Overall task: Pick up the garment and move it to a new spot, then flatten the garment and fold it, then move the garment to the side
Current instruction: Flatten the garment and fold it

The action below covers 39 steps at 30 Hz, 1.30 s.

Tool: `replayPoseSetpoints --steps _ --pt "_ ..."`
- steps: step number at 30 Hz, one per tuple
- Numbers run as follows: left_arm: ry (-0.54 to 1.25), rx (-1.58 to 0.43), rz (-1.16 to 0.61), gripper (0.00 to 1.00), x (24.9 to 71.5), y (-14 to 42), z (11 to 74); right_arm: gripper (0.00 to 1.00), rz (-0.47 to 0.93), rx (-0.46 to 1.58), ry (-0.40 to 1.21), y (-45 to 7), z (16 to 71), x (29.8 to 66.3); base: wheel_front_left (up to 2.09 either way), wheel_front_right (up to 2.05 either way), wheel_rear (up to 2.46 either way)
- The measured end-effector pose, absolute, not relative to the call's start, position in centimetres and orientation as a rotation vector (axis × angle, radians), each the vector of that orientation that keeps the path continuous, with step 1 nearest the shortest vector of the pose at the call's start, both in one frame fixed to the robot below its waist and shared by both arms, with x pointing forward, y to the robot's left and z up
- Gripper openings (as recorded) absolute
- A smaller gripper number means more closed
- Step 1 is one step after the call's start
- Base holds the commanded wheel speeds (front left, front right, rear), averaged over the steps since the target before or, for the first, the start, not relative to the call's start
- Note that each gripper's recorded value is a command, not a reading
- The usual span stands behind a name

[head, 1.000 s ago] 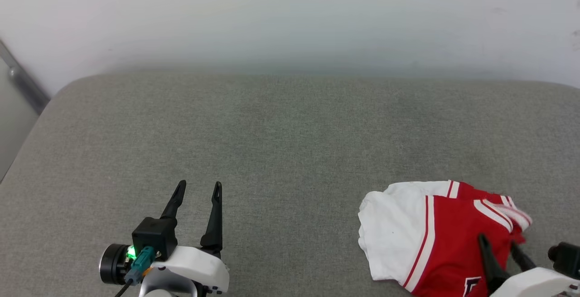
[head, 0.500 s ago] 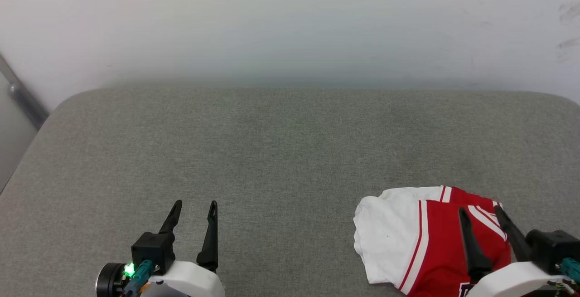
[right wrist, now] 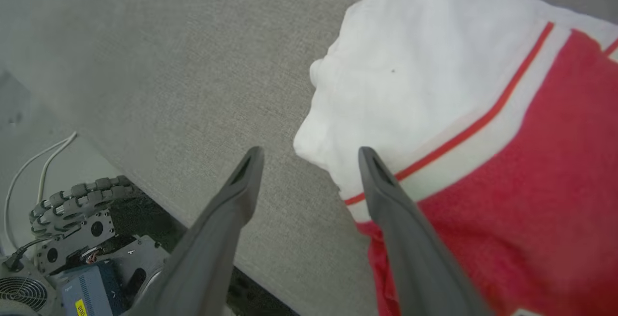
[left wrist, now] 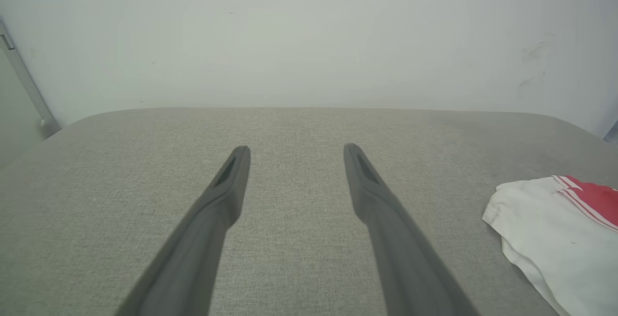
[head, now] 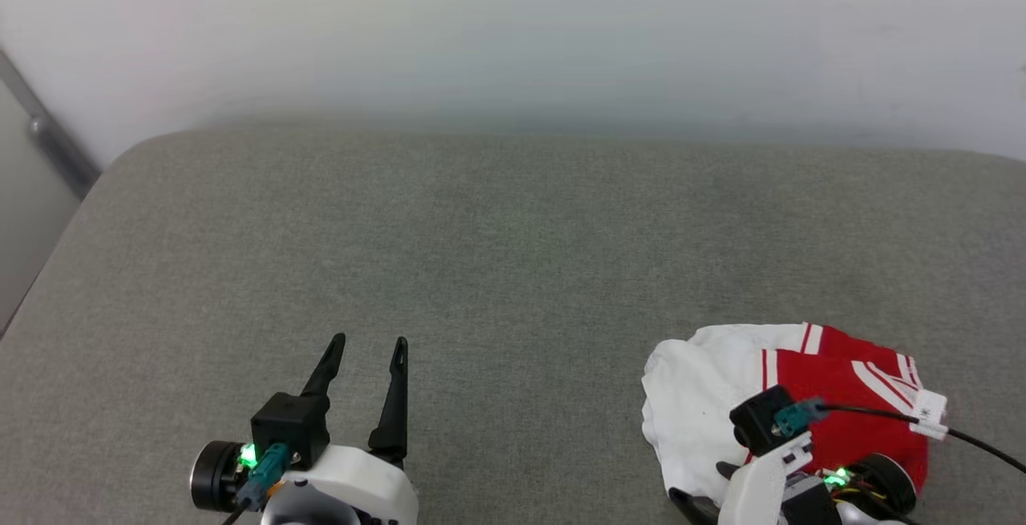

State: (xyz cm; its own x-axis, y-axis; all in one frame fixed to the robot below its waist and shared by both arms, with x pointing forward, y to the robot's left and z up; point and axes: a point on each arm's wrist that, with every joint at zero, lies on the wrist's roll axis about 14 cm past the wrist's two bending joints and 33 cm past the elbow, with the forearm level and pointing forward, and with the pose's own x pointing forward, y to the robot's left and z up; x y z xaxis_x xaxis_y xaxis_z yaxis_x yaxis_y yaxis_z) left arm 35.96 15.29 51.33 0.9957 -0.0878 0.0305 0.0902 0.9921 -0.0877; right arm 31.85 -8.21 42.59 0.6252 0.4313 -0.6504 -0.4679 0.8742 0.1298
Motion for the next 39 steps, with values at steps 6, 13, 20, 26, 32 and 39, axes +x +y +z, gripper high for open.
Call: replayPoseSetpoints --steps 6,13,20,26,32,39 --pt "-0.022 -0.098 -0.072 1.0 36.9 15.7 50.9 1.0 0.579 -0.134 0.909 -7.5 38.5 32.1 0.0 0.0 0.0" --pt "0.01 -0.096 -0.034 1.0 37.4 16.9 49.6 0.0 0.605 -0.132 1.027 -7.0 35.6 32.5 0.0 0.0 0.0" --pt "0.001 -0.091 -0.046 1.0 37.7 16.5 49.7 0.0 0.6 -0.09 0.835 -6.2 38.6 34.7 0.0 0.0 0.0" --pt "-0.013 -0.09 -0.077 1.0 37.8 15.5 50.2 0.0 0.448 0.003 0.431 -9.2 47.5 40.4 0.0 0.0 0.0" --pt "-0.019 -0.092 -0.091 1.0 38.0 15.0 50.4 0.0 0.093 0.112 0.275 -19.6 50.4 41.0 0.0 0.0 0.0" --pt "-0.005 -0.096 -0.101 1.0 38.2 14.6 50.1 0.02 -0.229 0.232 0.433 -28.2 43.7 35.4 0.0 0.0 0.0"
